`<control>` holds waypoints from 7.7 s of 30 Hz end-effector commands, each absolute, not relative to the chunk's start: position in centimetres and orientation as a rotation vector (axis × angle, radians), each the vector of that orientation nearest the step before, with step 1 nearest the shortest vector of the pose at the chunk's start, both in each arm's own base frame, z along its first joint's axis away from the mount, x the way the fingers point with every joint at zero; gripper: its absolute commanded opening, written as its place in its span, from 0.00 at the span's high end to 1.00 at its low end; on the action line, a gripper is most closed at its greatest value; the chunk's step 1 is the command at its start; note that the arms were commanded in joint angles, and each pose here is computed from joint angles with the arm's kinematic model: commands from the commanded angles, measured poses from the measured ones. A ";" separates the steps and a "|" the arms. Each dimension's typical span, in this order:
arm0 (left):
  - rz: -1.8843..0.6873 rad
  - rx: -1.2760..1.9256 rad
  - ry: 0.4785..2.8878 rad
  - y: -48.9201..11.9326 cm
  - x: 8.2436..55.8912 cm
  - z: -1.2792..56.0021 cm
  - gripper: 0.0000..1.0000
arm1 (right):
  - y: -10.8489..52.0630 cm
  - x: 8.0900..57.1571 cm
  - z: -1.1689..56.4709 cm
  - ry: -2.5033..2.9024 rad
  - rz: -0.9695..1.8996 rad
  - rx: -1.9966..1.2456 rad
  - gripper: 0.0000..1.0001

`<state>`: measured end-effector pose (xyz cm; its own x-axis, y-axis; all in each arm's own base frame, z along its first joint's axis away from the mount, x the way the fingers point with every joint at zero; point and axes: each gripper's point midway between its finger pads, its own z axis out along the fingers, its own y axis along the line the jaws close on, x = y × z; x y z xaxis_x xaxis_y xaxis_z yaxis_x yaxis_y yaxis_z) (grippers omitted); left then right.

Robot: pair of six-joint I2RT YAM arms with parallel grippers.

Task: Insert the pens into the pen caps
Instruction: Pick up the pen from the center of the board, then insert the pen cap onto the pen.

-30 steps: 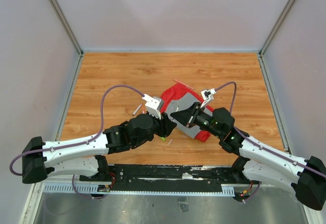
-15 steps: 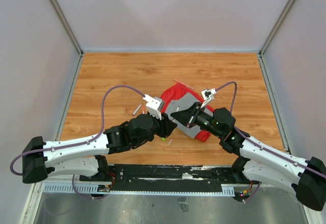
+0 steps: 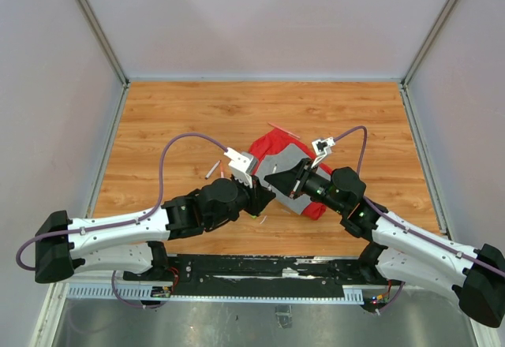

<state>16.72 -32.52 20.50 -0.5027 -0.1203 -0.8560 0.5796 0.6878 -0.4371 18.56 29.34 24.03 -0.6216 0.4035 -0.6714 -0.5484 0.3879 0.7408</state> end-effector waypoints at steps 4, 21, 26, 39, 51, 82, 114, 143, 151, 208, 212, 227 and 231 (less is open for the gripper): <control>-0.771 0.281 1.954 -30.3 17.9 18.9 1.00 | 29.6 17.8 28.3 1.636 1.440 -0.175 0.99; -0.761 0.325 1.930 -30.0 17.8 19.1 0.99 | 29.7 17.8 28.5 1.644 1.415 -0.206 0.82; -0.745 0.300 1.939 -29.6 17.9 18.8 0.99 | 29.3 17.9 28.0 1.660 1.378 -0.211 0.56; -0.695 0.274 1.963 -27.3 19.6 18.5 1.00 | 27.0 18.9 25.6 1.735 1.155 -0.236 0.30; -0.646 0.154 1.954 -21.9 21.6 19.5 0.99 | 24.0 20.0 19.9 1.954 0.842 -0.255 0.22; -0.702 0.330 1.745 -17.2 17.6 29.2 0.99 | 35.5 19.8 8.7 2.431 0.606 -0.648 0.47; -0.671 0.275 1.744 -16.3 17.9 29.1 1.00 | 34.9 17.0 2.3 2.625 0.296 -0.963 0.62; -0.658 0.262 1.751 -16.2 18.1 28.9 0.99 | 34.1 17.8 0.7 2.621 0.055 -1.029 0.70; -0.600 0.206 1.773 -15.3 18.9 28.3 1.00 | 34.0 17.7 0.6 2.617 0.069 -1.032 0.90; -1.118 0.600 1.636 -30.7 13.3 27.1 0.99 | 24.1 18.4 34.6 1.138 1.486 0.015 1.00; -1.131 0.632 1.635 -31.0 12.9 26.9 1.00 | 24.8 17.7 36.4 1.072 1.556 -0.028 0.99; -1.137 0.661 1.651 -31.4 12.7 26.4 0.99 | 25.3 16.7 38.1 0.990 1.634 -0.069 1.00; -1.132 0.664 1.653 -31.3 12.7 26.4 0.99 | 25.4 16.7 37.9 1.000 1.641 -0.072 0.99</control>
<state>13.16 -30.97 25.51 -0.3876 -0.0763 -0.9186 0.8108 0.4459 -0.3792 17.60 26.10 35.12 -0.3669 0.7463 -0.5553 -0.7833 0.0741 0.6172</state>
